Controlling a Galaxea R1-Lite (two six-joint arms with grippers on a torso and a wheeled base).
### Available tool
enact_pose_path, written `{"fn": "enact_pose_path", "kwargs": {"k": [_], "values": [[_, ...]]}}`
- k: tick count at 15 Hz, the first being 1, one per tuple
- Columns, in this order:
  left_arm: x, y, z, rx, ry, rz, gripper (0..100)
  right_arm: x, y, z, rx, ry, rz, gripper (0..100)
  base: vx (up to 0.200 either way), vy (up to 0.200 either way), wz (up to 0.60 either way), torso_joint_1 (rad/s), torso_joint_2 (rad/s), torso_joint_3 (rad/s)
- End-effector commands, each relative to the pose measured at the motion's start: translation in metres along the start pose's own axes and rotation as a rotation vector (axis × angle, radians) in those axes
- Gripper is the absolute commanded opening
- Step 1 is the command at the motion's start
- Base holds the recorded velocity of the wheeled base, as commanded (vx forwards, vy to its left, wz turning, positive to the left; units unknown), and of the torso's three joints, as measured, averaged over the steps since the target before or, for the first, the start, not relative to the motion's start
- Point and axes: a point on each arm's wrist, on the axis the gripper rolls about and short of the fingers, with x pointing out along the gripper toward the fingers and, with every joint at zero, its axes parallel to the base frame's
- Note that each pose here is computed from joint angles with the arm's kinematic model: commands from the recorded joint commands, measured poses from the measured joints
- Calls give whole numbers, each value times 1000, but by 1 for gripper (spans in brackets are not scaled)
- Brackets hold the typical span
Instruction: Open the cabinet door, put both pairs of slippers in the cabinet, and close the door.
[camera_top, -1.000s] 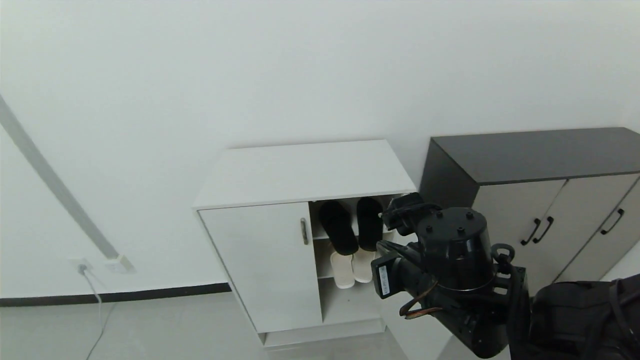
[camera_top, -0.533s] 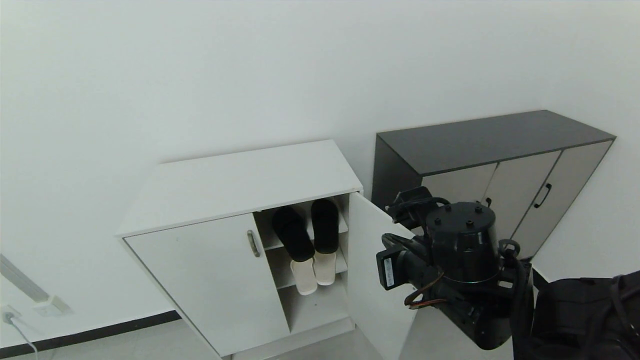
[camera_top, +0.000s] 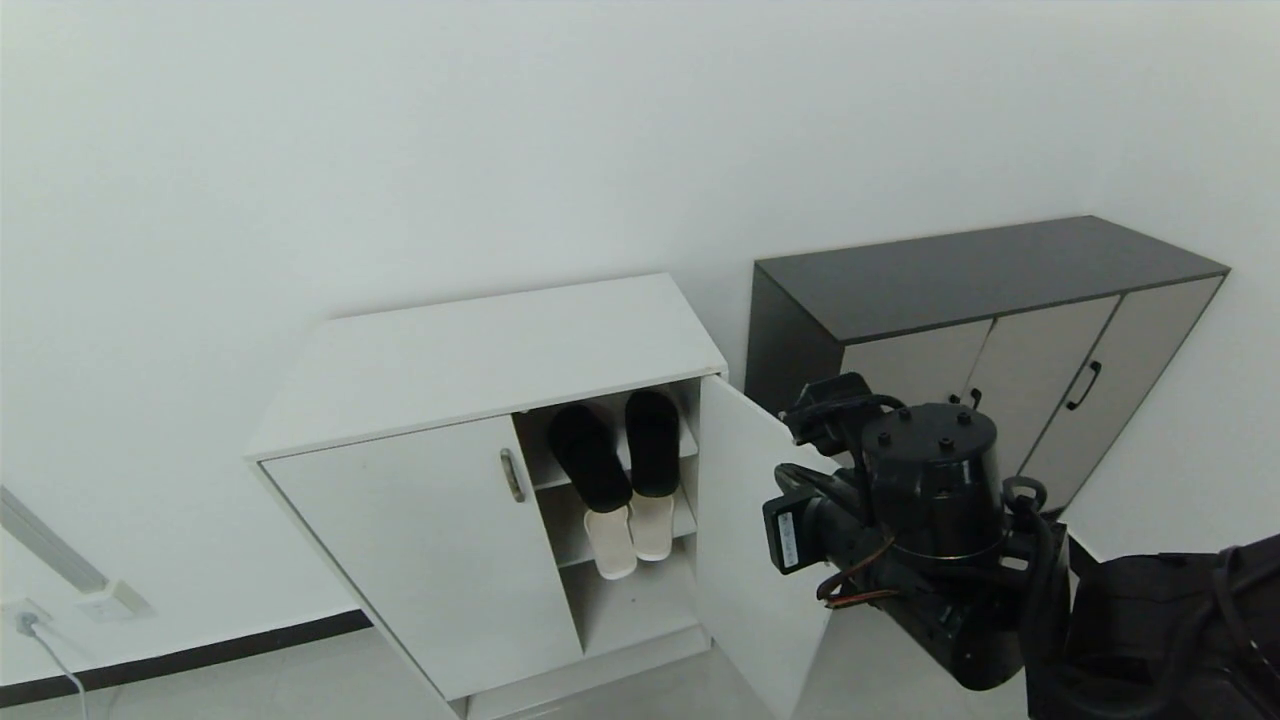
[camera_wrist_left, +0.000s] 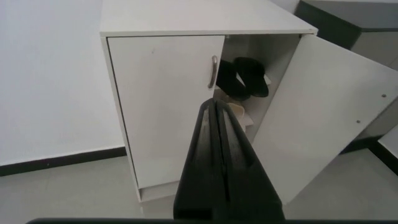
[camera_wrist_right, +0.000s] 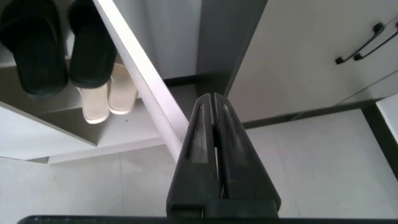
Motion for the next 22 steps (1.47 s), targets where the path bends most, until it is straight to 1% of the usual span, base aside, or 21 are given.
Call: {"fn": "enact_pose_path", "kwargs": {"k": [1,2,5,7,9,10,11,13,16,18,22], "values": [[0,0,0,0,0,0,0,1,-1,0,1,1,-2,0,-200,0,0,2,2,-2],[0,0,0,0,0,0,0,1,-1,0,-5,1,-2,0,-200,0,0,-12,2,7],[0,0,0,-1,1,1,0,6,-5,1,-19,-2,-18,0,0,0,0,0,0,0],[0,0,0,2,1,-1,0,16,-11,7,-12,-16,-48,0,0,0,0,0,0,0],[0,0,0,0,0,-1,0,28,-27,27,27,-63,-90,0,0,0,0,0,0,0],[0,0,0,0,0,0,0,37,-36,33,30,-60,-95,0,0,0,0,0,0,0],[0,0,0,0,0,0,0,48,-44,39,33,-42,-119,0,0,0,0,0,0,0],[0,0,0,0,0,0,0,73,-63,46,57,-39,-176,0,0,0,0,0,0,0],[0,0,0,0,0,0,0,105,-83,38,70,-24,-223,0,0,0,0,0,0,0],[0,0,0,0,1,1,0,119,-88,30,88,-7,-214,0,0,0,0,0,0,0],[0,0,0,0,0,0,0,145,-100,11,95,37,-237,0,0,0,0,0,0,0]]}}
